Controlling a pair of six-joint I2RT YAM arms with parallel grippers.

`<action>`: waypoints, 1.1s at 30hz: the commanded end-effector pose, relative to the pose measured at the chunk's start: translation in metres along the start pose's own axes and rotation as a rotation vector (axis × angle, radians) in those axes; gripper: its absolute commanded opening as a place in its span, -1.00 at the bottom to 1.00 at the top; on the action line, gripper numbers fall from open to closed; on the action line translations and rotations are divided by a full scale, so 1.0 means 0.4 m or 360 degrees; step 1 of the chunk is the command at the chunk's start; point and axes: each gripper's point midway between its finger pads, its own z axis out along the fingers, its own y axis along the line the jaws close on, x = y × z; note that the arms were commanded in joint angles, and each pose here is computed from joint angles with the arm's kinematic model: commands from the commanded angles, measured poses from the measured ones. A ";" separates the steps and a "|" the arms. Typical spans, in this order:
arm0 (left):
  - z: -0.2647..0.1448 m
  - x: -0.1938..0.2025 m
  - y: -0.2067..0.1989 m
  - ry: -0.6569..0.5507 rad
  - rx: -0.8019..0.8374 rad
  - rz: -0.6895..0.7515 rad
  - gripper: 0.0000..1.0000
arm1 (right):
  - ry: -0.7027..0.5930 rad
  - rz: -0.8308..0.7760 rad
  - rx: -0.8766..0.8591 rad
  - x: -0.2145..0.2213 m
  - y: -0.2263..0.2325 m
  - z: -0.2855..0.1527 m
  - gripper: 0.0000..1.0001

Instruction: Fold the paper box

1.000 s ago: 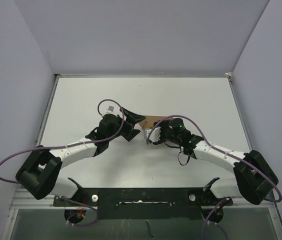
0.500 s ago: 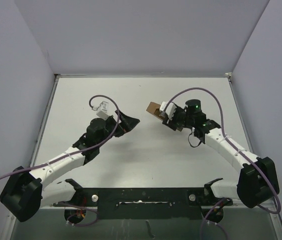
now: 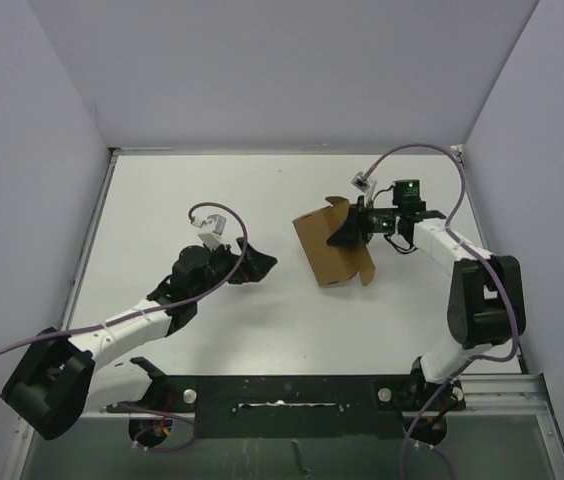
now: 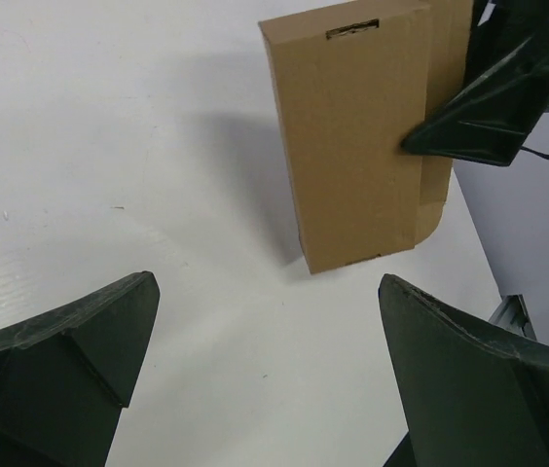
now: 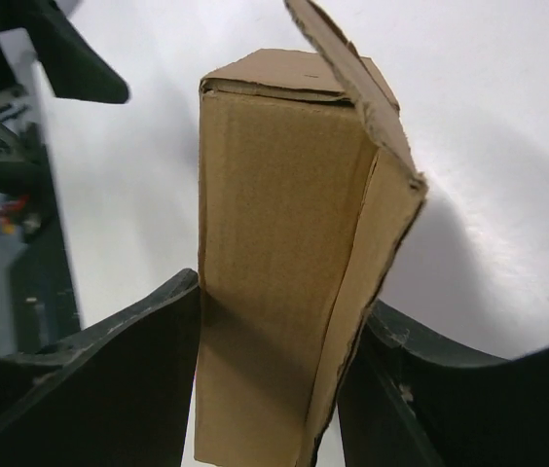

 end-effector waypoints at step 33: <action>0.105 0.047 -0.002 0.0218 0.0049 -0.0152 0.93 | 0.0353 0.0458 0.0186 0.141 -0.219 -0.105 0.51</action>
